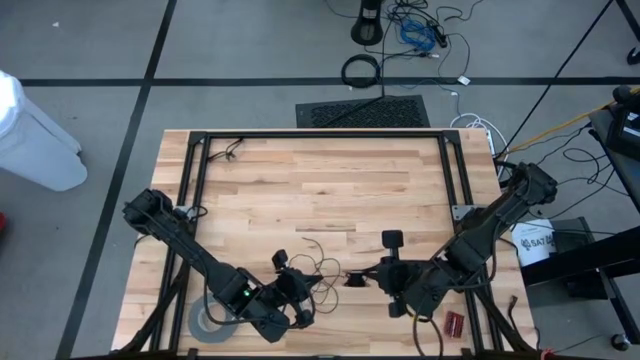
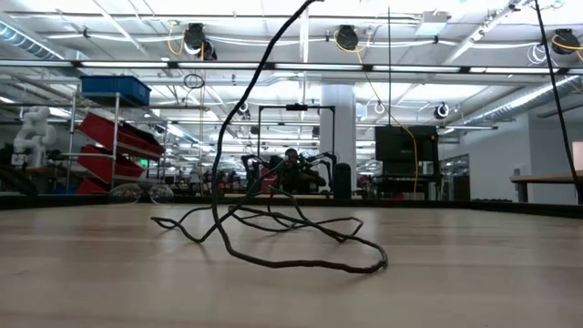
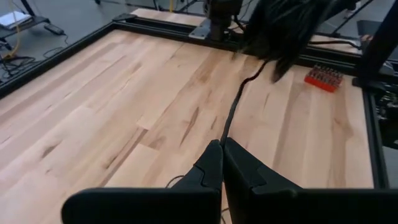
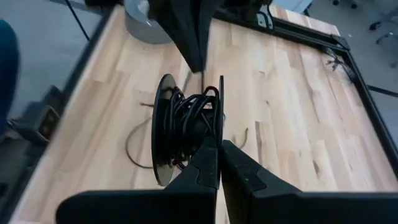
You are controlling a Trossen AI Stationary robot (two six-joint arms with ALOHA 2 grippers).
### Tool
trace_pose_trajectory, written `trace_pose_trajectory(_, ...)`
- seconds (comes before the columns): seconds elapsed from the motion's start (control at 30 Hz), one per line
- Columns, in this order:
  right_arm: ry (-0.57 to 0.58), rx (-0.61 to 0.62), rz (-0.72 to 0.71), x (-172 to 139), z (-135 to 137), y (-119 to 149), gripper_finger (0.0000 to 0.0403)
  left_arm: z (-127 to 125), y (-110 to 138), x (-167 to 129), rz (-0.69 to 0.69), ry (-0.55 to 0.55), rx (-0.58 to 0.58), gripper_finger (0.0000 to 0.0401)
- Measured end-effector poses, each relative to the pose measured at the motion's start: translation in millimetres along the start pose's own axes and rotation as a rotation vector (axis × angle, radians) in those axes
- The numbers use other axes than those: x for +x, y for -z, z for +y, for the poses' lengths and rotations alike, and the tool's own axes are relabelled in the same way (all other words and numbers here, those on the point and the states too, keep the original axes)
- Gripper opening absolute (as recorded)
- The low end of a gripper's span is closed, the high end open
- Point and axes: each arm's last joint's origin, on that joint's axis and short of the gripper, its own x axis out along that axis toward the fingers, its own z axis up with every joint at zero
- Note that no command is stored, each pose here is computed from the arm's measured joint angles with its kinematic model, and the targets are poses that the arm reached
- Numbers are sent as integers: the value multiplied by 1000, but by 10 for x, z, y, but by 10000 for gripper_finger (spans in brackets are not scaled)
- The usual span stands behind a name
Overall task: Coil cords
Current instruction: Coil the black wire onto the spool
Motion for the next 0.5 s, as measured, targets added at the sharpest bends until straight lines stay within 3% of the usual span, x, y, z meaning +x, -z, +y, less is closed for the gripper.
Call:
trace_pose_trajectory(0.23, 58, -8, 44, 172, -72, 15, 0, -1, 10, 5, 29, 26, 4, 5)
trace_pose_trajectory(0.5, 39, -7, 94, 230, -110, 43, 0, 30, -4, 43, 31, 11, 4, 5)
